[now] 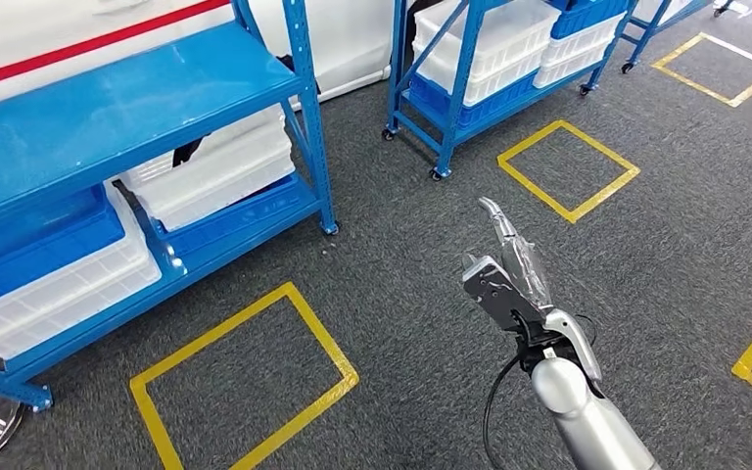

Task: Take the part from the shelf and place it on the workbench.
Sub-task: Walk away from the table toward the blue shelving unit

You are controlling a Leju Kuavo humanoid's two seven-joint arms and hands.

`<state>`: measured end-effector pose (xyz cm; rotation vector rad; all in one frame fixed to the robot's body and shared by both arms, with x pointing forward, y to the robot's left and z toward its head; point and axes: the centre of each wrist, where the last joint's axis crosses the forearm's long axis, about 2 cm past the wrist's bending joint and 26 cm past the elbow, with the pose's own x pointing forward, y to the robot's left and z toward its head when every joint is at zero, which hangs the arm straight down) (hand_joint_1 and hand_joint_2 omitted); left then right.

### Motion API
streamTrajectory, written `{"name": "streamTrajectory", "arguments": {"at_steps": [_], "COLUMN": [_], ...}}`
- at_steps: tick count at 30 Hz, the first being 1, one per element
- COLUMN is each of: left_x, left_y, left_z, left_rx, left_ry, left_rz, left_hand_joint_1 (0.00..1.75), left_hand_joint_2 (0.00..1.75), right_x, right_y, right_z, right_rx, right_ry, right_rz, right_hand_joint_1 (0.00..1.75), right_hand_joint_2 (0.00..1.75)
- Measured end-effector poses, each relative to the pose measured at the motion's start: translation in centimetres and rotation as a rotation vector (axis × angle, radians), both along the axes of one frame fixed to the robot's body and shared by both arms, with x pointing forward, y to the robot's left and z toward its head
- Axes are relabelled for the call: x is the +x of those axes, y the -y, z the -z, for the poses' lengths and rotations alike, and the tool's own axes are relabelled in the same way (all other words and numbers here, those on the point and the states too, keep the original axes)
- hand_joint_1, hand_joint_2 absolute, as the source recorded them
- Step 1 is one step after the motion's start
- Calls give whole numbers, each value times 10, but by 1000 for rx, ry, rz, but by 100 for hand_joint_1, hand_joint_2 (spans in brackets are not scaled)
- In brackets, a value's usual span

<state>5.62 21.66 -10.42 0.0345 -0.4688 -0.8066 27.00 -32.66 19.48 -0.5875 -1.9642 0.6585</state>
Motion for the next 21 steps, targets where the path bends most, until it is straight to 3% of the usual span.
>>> {"name": "streamTrajectory", "arguments": {"at_steps": [21], "left_x": [0], "left_y": [0], "left_z": [0], "left_rx": [4], "left_ry": [-3], "left_rz": [3], "left_hand_joint_1": [0], "left_hand_joint_2": [0], "right_x": [-5], "right_y": [-1], "right_z": [6], "right_rx": [-1], "right_ry": [-17], "right_rz": [-2], "right_hand_joint_1": [0], "right_hand_joint_2": [0]}}
